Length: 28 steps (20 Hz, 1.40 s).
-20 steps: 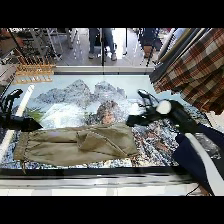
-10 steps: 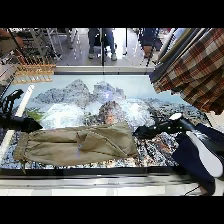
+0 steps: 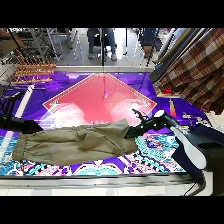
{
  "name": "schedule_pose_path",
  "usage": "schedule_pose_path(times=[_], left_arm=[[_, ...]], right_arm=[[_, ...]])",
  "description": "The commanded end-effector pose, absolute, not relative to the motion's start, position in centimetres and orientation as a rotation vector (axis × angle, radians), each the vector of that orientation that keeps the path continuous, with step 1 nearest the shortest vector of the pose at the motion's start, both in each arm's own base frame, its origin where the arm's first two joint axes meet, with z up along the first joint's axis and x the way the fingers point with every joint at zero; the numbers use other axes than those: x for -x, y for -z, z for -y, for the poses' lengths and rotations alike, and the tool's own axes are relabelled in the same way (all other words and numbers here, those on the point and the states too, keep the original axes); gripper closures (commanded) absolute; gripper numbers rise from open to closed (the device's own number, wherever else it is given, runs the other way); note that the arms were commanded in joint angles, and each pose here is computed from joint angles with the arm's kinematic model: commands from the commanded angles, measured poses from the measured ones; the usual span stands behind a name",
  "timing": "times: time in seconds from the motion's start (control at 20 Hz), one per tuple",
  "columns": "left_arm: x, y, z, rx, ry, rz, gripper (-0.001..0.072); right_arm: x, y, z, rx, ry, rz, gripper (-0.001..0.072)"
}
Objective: Fold the clothes and pants, and hang the long-sleeved shirts on hangers.
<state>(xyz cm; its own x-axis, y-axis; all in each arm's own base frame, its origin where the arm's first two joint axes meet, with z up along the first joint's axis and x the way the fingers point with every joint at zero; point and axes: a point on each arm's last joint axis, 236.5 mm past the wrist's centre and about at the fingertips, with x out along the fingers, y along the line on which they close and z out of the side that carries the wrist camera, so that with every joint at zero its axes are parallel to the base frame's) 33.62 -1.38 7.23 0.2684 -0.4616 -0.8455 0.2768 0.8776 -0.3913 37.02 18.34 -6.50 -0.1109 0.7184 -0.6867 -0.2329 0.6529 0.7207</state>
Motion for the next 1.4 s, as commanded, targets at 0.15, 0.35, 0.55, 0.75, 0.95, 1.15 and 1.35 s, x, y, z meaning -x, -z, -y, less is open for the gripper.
schedule_pose_path(times=[0.15,0.35,0.55,0.75,0.95,1.15,1.35], left_arm=[[-31.8,0.4,6.1,0.198,0.557,-1.270,0.0689],[-31.9,5.3,10.9,0.120,0.621,-1.311,0.0690],[-32.7,9.1,12.5,0.145,0.576,-1.365,0.0691],[-33.5,2.3,9.9,0.174,0.605,-1.340,0.0690],[-32.9,-8.8,6.9,0.142,0.610,-1.174,0.0690],[-31.8,-12.8,5.7,0.099,0.554,-1.055,0.0690],[-31.8,-12.9,5.9,0.103,0.561,-1.051,0.0690]], right_arm=[[-36.5,-2.7,-0.2,-0.030,-0.145,-1.424,0.0697],[-35.3,-10.6,-0.8,-0.052,-0.083,-1.337,0.0697],[-36.1,-16.6,-12.5,-0.057,-0.319,-1.177,0.0697],[-34.6,-15.4,-27.4,-0.003,-0.565,-1.099,0.0697],[-32.6,-8.6,-41.4,0.028,-0.774,-1.063,0.0695],[-29.4,-5.0,-49.6,-0.022,-1.034,-1.097,0.0397],[-34.7,-10.8,-42.0,0.149,-0.946,-1.016,0.0207]])
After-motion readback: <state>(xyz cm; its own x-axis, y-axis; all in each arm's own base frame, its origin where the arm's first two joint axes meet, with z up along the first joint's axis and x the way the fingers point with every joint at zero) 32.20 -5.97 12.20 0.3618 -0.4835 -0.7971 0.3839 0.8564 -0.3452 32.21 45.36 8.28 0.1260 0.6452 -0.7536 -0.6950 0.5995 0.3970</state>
